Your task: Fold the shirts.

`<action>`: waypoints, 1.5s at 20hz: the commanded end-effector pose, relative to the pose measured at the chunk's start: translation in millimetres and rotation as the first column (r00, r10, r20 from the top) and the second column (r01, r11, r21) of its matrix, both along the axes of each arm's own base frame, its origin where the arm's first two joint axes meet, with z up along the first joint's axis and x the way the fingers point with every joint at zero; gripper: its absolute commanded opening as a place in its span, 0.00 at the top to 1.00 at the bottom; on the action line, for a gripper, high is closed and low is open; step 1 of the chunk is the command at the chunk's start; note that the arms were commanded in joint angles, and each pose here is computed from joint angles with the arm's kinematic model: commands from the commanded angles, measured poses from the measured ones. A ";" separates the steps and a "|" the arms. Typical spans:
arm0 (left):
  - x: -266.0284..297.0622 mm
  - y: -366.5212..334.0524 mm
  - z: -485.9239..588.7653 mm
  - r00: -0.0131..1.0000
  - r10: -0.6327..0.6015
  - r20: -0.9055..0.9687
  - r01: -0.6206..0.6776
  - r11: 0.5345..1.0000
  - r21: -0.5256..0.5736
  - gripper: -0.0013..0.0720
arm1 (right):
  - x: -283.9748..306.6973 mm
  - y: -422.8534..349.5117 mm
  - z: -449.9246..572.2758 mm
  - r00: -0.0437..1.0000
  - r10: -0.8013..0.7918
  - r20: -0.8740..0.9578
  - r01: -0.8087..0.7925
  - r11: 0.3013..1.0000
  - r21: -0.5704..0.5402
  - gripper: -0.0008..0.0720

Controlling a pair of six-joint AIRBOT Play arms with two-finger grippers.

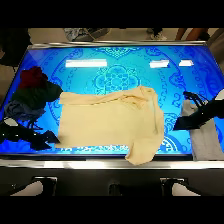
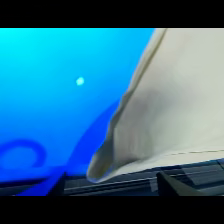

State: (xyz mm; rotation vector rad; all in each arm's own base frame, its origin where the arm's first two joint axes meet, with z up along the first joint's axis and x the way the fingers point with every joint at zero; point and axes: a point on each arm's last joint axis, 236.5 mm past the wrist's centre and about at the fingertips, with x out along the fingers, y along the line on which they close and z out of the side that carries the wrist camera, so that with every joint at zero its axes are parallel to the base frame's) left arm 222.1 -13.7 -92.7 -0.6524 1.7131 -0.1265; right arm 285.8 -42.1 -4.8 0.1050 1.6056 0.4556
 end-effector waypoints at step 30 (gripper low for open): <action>153.3 34.3 174.2 0.786 -0.093 0.611 -0.052 0.975 0.215 0.94 | 100.7 26.0 79.4 0.835 -0.026 0.550 -0.018 0.997 0.075 0.93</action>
